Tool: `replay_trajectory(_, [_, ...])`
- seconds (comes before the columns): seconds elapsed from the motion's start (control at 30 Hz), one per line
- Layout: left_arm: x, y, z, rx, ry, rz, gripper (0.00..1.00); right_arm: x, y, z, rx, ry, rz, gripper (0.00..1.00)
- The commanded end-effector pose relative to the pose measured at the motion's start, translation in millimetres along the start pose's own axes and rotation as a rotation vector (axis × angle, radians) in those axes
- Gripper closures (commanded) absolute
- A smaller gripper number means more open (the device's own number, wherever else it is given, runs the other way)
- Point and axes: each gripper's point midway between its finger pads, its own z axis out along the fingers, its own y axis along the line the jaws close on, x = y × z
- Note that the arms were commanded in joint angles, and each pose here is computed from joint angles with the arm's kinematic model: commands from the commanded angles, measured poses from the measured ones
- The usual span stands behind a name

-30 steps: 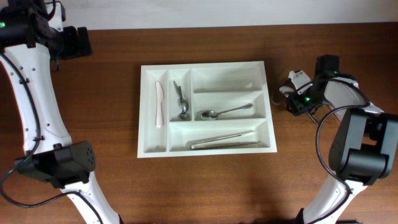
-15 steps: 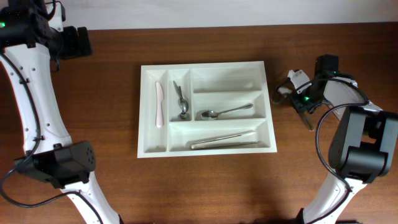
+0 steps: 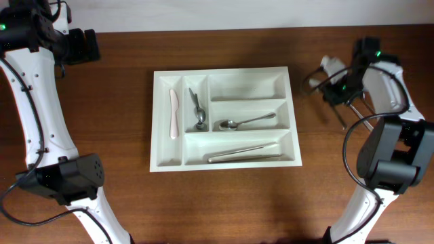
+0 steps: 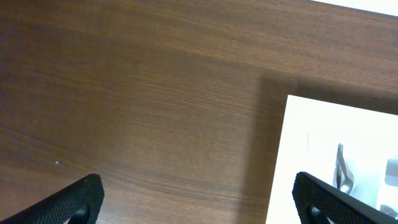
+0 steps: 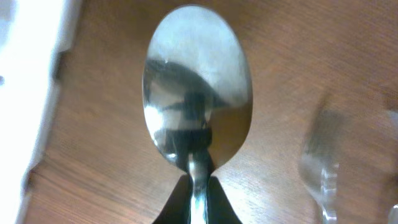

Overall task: Pack container
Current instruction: 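Carry the spoon with the right gripper into the middle compartment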

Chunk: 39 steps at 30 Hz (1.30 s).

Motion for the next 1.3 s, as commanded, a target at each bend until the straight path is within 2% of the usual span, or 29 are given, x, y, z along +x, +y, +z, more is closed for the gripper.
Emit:
replay_trajectory(0.0, [-2, 1, -8, 0.002, -0.019, -0.01, 0.01, -40, 10, -51, -0.01, -0.119, -0.036, 0.96])
replay_trajectory(0.17, [-2, 1, -8, 0.002, -0.019, -0.01, 0.01, -60, 76, -79, -0.166, -0.152, -0.29, 0.96])
replay_trajectory(0.27, [-2, 1, -8, 0.002, -0.019, -0.01, 0.01, -57, 126, -75, -0.247, -0.097, -0.49, 0.96])
replay_trajectory(0.53, [-2, 1, -8, 0.002, -0.019, -0.01, 0.01, -53, 218, -60, -0.33, -0.011, -0.832, 0.96])
replay_trajectory(0.63, [-2, 1, -8, 0.002, -0.019, -0.01, 0.01, -45, 234, -46, -0.328, 0.057, -0.888, 0.96])
replay_trajectory(0.87, [-2, 1, -8, 0.002, -0.019, -0.01, 0.01, -32, 244, -14, -0.37, 0.108, -0.899, 0.96])
replay_trajectory(1.0, [-2, 1, -8, 0.002, -0.019, -0.01, 0.01, -34, 242, -11, -0.36, 0.1, -0.882, 0.81])
replay_trajectory(1.07, [-2, 1, -8, 0.002, -0.019, -0.01, 0.01, -34, 242, -11, -0.358, 0.103, -0.865, 0.54])
replay_trajectory(1.1, [-2, 1, -8, 0.002, -0.019, -0.01, 0.01, -35, 242, -11, -0.357, 0.103, -0.854, 0.48])
replay_trajectory(1.17, [-2, 1, -8, 0.002, -0.019, -0.01, 0.01, -35, 242, -11, -0.355, 0.1, -0.853, 0.46])
replay_trajectory(1.27, [-2, 1, -8, 0.002, -0.019, -0.01, 0.01, -44, 235, -13, -0.325, 0.087, -0.751, 0.46])
